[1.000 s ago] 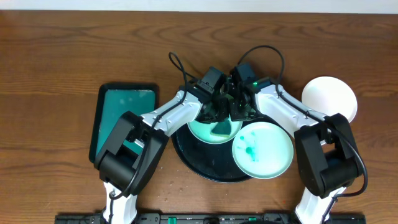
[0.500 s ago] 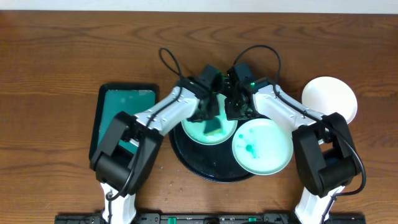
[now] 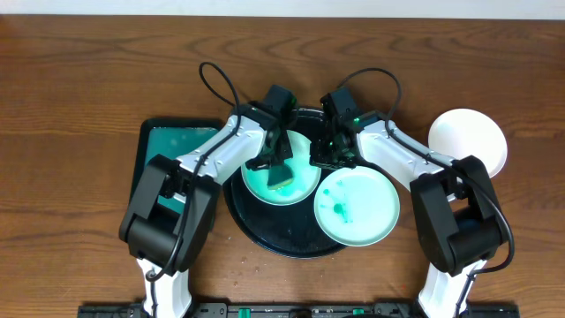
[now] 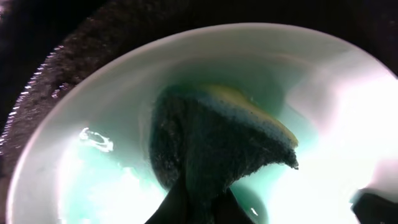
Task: Clean dirty plates on tray and stack at the side
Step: 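Scrub the tilted plate with the sponge in the left gripper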
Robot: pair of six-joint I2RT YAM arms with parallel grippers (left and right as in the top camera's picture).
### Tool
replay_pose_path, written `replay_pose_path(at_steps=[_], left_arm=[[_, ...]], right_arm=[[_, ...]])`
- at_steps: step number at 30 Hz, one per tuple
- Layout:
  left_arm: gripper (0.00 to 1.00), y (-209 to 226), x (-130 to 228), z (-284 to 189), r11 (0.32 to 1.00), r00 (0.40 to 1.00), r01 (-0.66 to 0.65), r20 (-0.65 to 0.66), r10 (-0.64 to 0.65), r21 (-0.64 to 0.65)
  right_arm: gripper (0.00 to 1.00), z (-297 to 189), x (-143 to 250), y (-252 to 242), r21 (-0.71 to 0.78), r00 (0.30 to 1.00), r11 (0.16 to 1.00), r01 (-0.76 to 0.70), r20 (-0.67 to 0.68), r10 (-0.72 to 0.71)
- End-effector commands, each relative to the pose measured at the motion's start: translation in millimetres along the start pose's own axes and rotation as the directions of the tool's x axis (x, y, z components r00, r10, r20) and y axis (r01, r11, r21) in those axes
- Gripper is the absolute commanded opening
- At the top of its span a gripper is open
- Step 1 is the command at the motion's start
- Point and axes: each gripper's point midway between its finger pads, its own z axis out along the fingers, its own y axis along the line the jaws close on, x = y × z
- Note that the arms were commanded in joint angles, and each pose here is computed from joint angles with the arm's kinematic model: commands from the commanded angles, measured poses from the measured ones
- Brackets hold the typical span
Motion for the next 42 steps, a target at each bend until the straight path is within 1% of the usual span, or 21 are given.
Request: replay_pose_path(at_steps=[1,7,13,19,21,22,23,26,30,35,39,42], left_arm=[[0.07,-12.8,42.9,33.5,0.996,0.984,-0.021,-0.175,0.036,0.084],[0.07,-51.3,51.4,30.4,0.974,0.98,-0.025,-0.188,0.069,0.225],[0.07,-81.2,58.4,19.0,0.924,0.965,-0.007,-0.241,0.107,0.383],[0.07,-91.9,68.5,10.6,0.893,0.946,0.01,-0.295,0.137,0.449],[0.07,-91.0,67.8,11.4,0.894,0.947,-0.004,-0.285,0.147,0.448],[0.07,-86.0,63.2,14.8,0.905,0.955,-0.025,-0.258,0.148,0.425],[0.07,-75.5,56.2,20.6,0.928,0.966,-0.039,-0.225,0.13,0.37],[0.07,-30.5,32.7,32.9,0.985,0.989,-0.038,-0.137,0.061,0.166],[0.07,23.7,13.5,33.6,1.0,0.995,0.005,-0.104,-0.006,-0.013],[0.07,72.1,2.6,27.0,0.986,0.992,0.068,-0.098,-0.083,-0.15],[0.07,83.0,-4.4,18.4,0.984,0.993,0.047,-0.095,-0.064,-0.171],[0.07,87.7,-12.5,4.4,0.972,0.998,0.032,-0.051,-0.044,-0.231]], right_arm=[[0.01,16.4,24.8,2.9,-0.026,0.992,0.997,-0.073,-0.103,0.07],[0.01,16.3,25.3,2.7,-0.025,0.992,0.997,-0.073,-0.104,0.07],[0.01,16.3,25.6,2.5,-0.024,0.992,0.997,-0.074,-0.106,0.071],[0.01,16.3,25.3,2.7,-0.025,0.992,0.997,-0.073,-0.104,0.07],[0.01,16.3,25.3,2.8,-0.026,0.992,0.997,-0.073,-0.104,0.07],[0.01,16.3,25.5,2.7,-0.025,0.992,0.997,-0.074,-0.106,0.071],[0.01,16.2,26.2,3.0,-0.027,0.992,0.997,-0.074,-0.109,0.071],[0.01,15.8,28.8,5.8,-0.043,0.99,0.996,-0.077,-0.124,0.071],[0.01,15.8,28.6,6.0,-0.044,0.99,0.996,-0.077,-0.124,0.071],[0.01,15.9,28.1,6.3,-0.046,0.99,0.996,-0.076,-0.122,0.07],[0.01,15.9,28.0,6.4,-0.046,0.99,0.996,-0.076,-0.121,0.07],[0.01,15.9,28.0,6.5,-0.046,0.99,0.996,-0.076,-0.121,0.07]])
